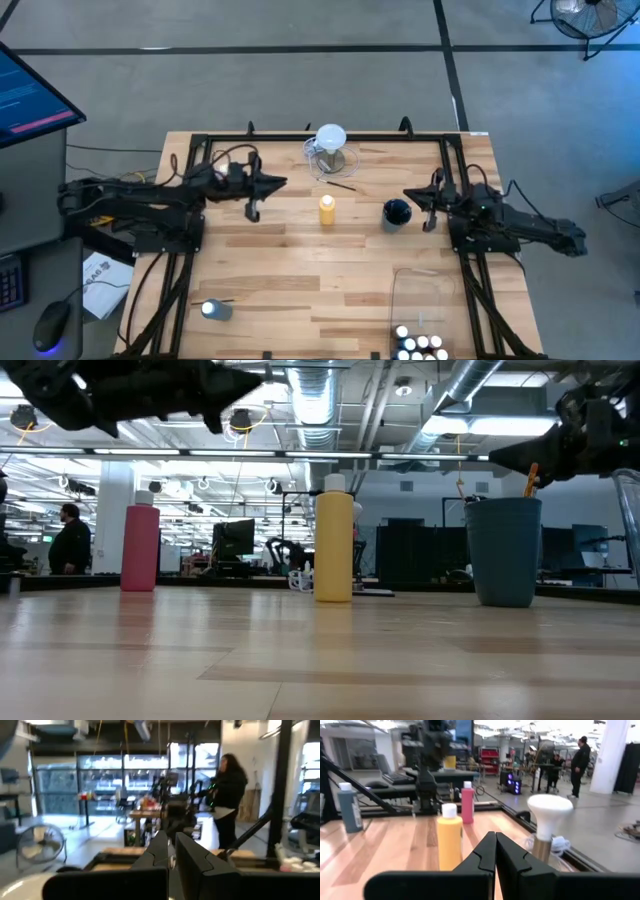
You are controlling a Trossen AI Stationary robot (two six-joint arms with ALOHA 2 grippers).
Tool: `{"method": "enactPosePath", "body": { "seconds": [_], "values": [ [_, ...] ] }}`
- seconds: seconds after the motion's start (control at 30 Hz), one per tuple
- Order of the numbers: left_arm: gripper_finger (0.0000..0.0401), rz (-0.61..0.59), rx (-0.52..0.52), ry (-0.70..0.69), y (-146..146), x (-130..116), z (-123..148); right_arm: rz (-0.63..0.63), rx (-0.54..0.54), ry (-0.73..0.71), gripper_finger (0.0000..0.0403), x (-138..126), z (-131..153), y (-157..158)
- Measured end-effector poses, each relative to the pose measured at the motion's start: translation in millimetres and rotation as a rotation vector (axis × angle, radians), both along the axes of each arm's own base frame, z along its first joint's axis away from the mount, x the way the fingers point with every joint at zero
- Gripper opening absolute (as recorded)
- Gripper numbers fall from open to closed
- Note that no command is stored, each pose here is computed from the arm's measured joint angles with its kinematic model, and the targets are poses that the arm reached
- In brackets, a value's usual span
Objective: Pick & Place Paint Supplies
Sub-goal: Put the large yellow paint bottle into the bin
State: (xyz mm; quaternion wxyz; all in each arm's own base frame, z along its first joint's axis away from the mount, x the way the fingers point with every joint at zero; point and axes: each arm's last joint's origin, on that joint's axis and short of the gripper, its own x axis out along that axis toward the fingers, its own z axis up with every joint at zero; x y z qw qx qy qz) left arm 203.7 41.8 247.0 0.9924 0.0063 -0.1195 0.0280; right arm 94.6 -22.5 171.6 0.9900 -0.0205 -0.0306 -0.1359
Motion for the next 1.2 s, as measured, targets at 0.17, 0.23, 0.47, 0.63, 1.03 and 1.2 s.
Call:
{"method": "enactPosePath", "body": {
  "seconds": [0.17,0.23,0.47,0.63,1.03,1.2],
  "values": [
    [0.0000,-0.044,-0.003,-0.064,-12,-22,2,-0.028,0.029,0.034,0.0000,-1,-4,-3],
    [0.0000,-0.063,-0.018,-0.096,-14,-31,5,-0.033,0.036,0.032,0.0000,-1,-4,-3],
    [0.0000,-0.085,-0.043,-0.124,-17,-48,10,-0.027,0.037,0.032,0.0000,-1,-4,-3],
    [0.0000,-0.089,-0.052,-0.120,-19,-58,14,-0.032,0.022,0.037,0.0000,-1,-4,-3],
    [0.0000,-0.094,-0.071,-0.098,-23,-78,16,-0.055,-0.006,0.043,0.0000,-1,-4,-4],
    [0.0000,-0.092,-0.079,-0.062,-24,-83,13,-0.055,-0.006,0.043,0.0000,-1,-4,-4]
  ]
}}
